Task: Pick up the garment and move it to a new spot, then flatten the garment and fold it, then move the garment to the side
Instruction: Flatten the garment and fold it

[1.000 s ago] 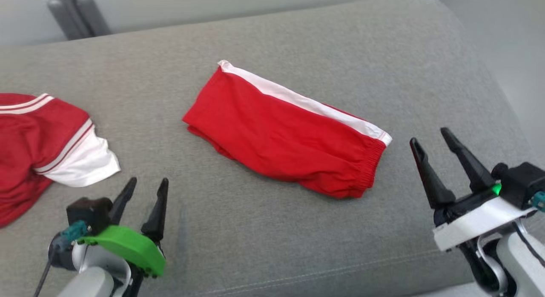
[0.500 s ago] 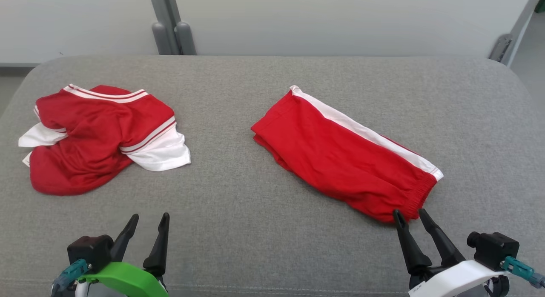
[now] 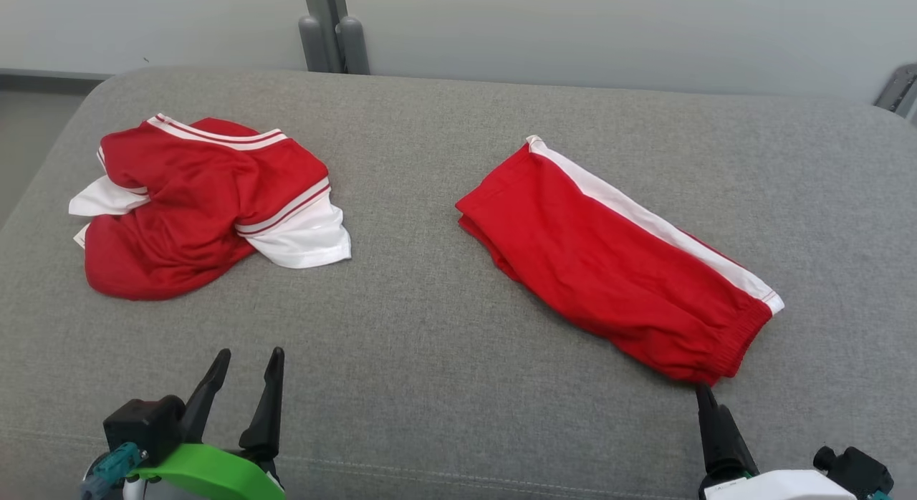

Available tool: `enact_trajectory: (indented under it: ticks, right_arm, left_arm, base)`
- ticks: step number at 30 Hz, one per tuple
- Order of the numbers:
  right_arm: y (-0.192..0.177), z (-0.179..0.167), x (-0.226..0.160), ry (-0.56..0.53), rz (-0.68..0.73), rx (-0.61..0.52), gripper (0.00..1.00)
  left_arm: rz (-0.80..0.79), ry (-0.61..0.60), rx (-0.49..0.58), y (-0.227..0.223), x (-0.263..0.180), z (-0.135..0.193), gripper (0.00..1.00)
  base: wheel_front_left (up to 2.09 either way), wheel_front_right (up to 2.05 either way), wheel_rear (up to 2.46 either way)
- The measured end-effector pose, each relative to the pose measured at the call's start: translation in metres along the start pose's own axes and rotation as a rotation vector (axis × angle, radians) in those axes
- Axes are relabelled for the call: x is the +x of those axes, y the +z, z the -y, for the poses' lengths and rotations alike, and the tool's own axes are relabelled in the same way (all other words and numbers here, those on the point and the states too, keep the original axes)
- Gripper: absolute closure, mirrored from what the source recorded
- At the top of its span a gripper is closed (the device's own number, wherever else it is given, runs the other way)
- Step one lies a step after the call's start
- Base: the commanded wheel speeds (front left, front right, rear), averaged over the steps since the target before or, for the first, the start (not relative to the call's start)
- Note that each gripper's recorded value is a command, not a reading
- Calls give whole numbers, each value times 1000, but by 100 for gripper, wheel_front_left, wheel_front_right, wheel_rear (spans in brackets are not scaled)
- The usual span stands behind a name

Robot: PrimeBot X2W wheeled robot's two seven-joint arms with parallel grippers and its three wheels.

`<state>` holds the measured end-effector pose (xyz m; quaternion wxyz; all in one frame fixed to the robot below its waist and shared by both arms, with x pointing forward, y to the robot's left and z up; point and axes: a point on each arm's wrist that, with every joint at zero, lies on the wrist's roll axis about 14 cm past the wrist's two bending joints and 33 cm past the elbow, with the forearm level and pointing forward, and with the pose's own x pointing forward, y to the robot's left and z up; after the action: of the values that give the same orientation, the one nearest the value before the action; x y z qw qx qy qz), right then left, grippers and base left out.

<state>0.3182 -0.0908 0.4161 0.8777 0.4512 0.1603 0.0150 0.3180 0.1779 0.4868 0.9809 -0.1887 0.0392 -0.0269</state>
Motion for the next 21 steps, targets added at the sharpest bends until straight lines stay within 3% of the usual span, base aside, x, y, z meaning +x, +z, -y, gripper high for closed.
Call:
enact_trajectory:
  ticks: [5, 21]
  right_arm:
    - [-7, 20, 4, -55, -16, 100, 0]
    - [-14, 17, 43, -34, -65, 113, 0]
  left_arm:
    - [-3, -6, 24, -1, 1, 2, 0]
    - [12, -19, 27, 1, 6, 12, 0]
  base:
    - [0, 0, 0]
    - [0, 0, 0]
